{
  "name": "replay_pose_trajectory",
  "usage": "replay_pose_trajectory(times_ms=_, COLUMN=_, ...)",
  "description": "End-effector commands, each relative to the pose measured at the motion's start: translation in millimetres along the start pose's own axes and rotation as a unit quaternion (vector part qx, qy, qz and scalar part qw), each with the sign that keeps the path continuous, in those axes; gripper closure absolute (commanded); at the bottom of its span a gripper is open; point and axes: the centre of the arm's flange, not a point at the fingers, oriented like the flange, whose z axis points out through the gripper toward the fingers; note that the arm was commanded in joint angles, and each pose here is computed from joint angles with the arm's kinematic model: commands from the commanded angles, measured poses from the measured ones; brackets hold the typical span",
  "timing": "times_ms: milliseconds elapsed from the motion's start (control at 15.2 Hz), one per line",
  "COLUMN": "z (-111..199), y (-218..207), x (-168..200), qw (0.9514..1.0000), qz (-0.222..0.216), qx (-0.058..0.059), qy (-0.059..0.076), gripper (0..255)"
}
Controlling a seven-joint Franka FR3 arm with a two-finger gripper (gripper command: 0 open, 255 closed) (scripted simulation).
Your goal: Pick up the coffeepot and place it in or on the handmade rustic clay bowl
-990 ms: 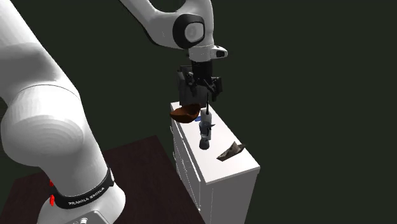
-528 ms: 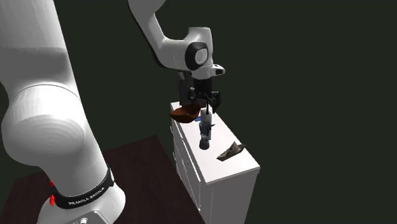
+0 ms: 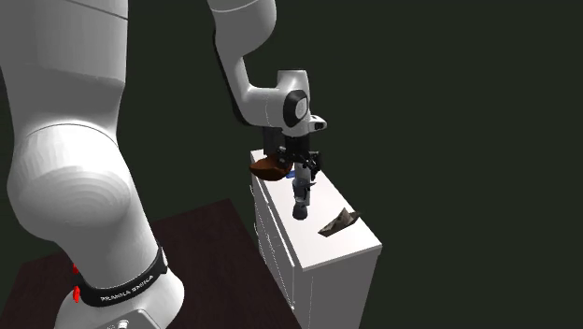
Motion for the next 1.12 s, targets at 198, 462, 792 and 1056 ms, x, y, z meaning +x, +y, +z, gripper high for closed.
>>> replay_pose_trajectory(times_ms=198, z=29, y=0, x=1, qw=1.0, qz=-0.001, qx=0.0, qy=0.0, gripper=0)
replay_pose_trajectory(times_ms=462, z=29, y=0, x=1, qw=1.0, qz=-0.001, qx=0.0, qy=0.0, gripper=0)
replay_pose_trajectory(times_ms=792, z=29, y=0, x=1, qw=1.0, qz=-0.001, qx=0.0, qy=0.0, gripper=255)
replay_pose_trajectory(times_ms=1056, z=29, y=0, x=1, qw=1.0, qz=-0.001, qx=0.0, qy=0.0, gripper=255)
